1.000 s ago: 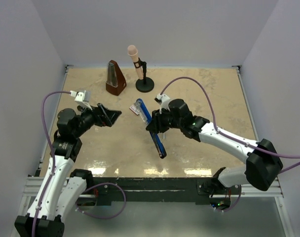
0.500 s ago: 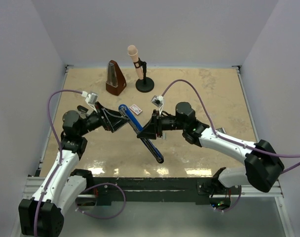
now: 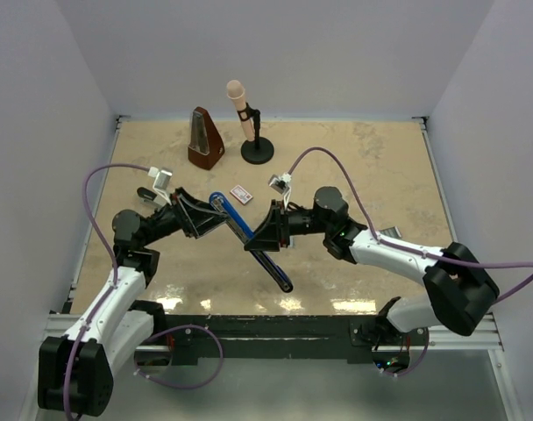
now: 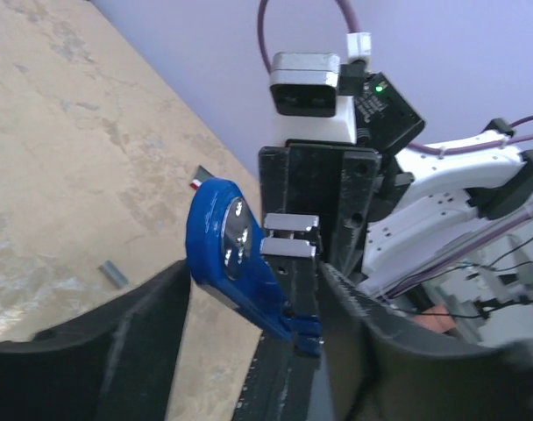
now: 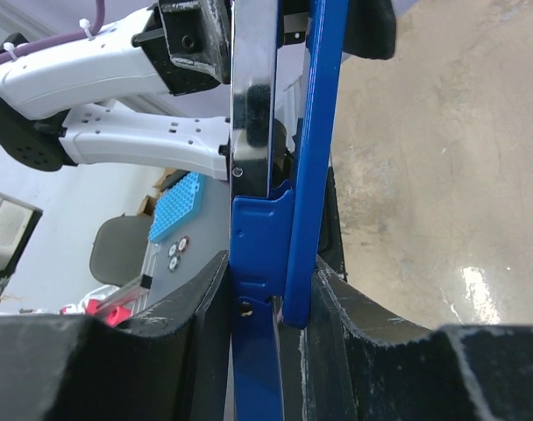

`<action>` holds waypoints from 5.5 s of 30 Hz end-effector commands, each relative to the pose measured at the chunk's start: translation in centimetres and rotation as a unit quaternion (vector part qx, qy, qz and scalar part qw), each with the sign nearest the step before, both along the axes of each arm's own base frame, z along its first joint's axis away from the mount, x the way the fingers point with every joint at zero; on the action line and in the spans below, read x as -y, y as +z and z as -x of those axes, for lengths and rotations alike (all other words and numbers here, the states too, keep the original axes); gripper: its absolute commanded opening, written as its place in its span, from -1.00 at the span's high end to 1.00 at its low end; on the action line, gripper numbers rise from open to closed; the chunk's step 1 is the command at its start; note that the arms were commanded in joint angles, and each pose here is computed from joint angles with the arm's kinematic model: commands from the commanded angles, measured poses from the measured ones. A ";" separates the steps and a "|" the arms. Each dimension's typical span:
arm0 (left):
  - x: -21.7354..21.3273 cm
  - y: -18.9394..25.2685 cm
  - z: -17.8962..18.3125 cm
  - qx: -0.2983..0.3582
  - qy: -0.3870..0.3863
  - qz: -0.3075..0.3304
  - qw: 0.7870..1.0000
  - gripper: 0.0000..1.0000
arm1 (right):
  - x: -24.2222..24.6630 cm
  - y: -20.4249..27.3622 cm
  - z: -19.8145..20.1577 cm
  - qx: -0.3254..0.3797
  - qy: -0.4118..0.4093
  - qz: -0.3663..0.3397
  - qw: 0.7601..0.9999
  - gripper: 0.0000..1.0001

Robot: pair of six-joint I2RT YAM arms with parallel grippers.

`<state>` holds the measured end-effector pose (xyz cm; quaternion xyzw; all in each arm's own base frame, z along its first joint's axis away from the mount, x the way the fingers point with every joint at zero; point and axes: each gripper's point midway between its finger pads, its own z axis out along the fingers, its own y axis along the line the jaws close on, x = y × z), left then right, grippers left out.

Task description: Unload the staples from the stapler

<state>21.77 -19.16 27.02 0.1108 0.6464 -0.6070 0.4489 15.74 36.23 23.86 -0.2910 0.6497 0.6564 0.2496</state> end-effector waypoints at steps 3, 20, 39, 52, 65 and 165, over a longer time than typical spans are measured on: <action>0.2 1.5 1.0 0.027 -0.023 0.036 0.999 0.21 | -0.2 2.0 0.4 0.032 0.018 -0.041 0.998 1.00; -0.8 -2.7 -3.4 -0.102 0.071 -0.009 0.992 1.00 | 2.5 -1.3 -7.4 0.148 -0.225 0.216 0.939 -0.31; -1.2 -2.8 -4.1 -0.129 0.093 -0.024 0.987 1.00 | -0.8 -4.1 -6.8 0.226 -0.246 0.312 0.890 -0.03; -0.8 -4.4 -4.0 -0.178 0.075 -0.017 0.981 1.00 | -1.9 -5.7 -6.9 0.236 -0.238 0.313 0.889 0.31; -1.4 -5.5 -4.4 -0.178 0.099 -0.049 0.978 -0.04 | 0.1 -7.3 -7.3 0.260 -0.237 0.365 0.862 1.00; -33.3 -17.8 -21.2 -0.448 0.578 -0.190 0.656 -0.42 | 21.9 -5.1 -30.9 0.152 -0.440 0.492 0.735 -0.15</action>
